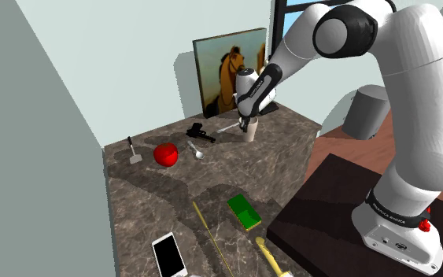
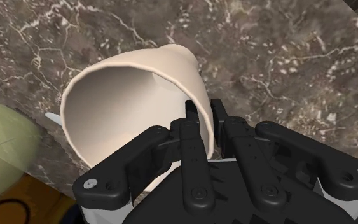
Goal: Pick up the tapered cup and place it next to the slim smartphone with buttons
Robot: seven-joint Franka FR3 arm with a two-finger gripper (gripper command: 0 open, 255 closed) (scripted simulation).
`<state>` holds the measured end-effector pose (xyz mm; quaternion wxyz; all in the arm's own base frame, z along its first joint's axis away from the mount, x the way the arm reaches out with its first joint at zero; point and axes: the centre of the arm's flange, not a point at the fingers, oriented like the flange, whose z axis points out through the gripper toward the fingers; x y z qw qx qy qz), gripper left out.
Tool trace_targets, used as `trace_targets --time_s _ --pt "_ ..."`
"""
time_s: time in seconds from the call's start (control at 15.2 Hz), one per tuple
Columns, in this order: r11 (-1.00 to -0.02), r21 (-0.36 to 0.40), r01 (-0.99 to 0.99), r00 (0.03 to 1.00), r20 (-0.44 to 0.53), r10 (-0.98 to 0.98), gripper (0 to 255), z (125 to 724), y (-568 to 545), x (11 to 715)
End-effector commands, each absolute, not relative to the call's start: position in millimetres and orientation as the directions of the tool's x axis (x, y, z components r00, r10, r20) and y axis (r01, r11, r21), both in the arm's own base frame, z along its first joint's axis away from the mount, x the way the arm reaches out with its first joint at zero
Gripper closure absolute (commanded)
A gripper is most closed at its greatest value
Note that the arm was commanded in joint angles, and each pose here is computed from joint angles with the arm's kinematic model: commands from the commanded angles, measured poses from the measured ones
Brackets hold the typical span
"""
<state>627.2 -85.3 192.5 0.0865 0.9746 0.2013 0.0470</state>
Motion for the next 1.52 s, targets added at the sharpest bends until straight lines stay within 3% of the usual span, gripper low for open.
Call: trace_targets --time_s 0.0,1.45 --pt "-0.904 0.187 0.384 0.915 0.057 0.4 255 192 -85 627" --pt "-0.904 0.187 0.384 0.915 0.057 0.4 255 293 -85 627"
